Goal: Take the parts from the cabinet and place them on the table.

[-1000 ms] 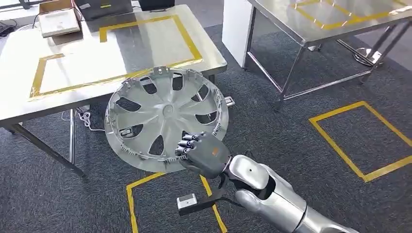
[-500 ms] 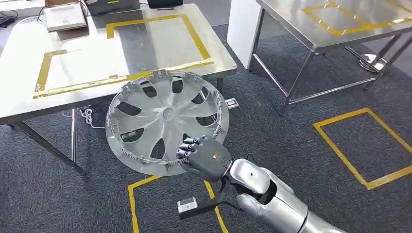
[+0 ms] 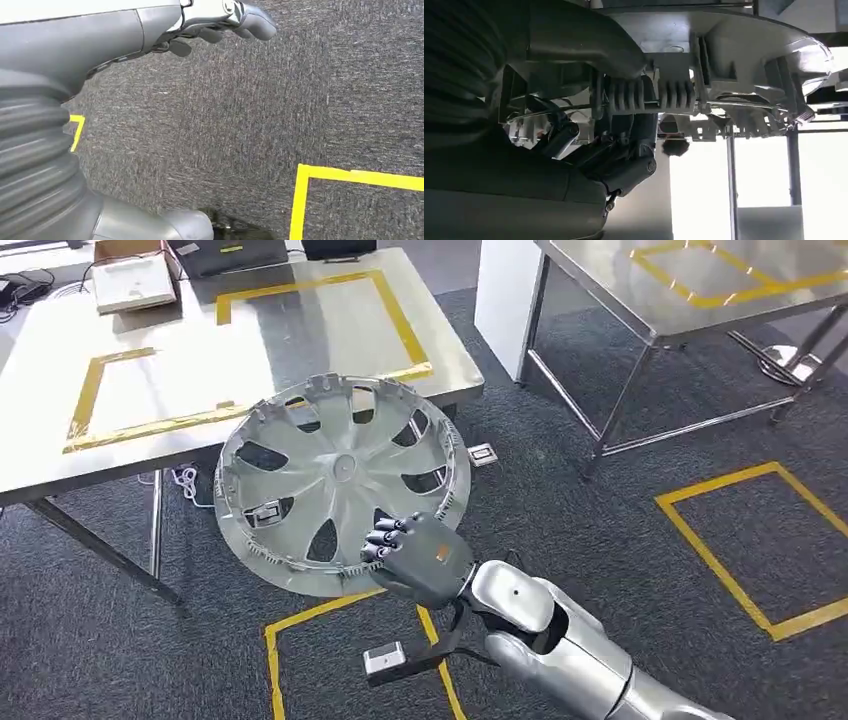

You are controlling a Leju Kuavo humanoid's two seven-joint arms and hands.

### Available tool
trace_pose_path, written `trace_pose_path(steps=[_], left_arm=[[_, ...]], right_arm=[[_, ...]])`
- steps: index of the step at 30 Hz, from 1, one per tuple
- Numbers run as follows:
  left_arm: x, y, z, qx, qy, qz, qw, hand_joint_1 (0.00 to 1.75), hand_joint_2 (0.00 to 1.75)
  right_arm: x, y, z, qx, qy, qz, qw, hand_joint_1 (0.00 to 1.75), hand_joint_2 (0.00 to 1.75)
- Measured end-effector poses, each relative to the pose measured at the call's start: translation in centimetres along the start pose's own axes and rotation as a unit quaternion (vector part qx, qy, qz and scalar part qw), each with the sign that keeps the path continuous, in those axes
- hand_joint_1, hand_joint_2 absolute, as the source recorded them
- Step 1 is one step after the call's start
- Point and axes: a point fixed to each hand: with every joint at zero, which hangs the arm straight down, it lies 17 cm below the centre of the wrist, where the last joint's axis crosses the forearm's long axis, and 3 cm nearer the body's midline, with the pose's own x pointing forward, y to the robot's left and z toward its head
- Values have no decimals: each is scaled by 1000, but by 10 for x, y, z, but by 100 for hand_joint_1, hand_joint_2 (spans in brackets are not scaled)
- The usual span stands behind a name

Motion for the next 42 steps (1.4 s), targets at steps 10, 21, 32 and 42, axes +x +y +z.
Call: trace_pose_path(steps=[10, 21, 32, 42], left_arm=[[4, -4, 0, -6, -4, -3, 1000, 0, 175], [6, -6, 1, -8, -6, -2, 1000, 0, 175], [6, -6, 1, -9, -4, -1, 1000, 0, 175], [9, -7, 1, -9, -6, 2, 1000, 0, 175]], right_arm=[[0, 0, 1, -3, 3, 1, 1000, 175, 175], [-9, -5, -6, -1, 0, 3, 1000, 175, 175], [-15, -4, -7, 5, 1, 6, 1000, 175, 175], [-20, -5, -5, 2, 10, 6, 1000, 175, 175]])
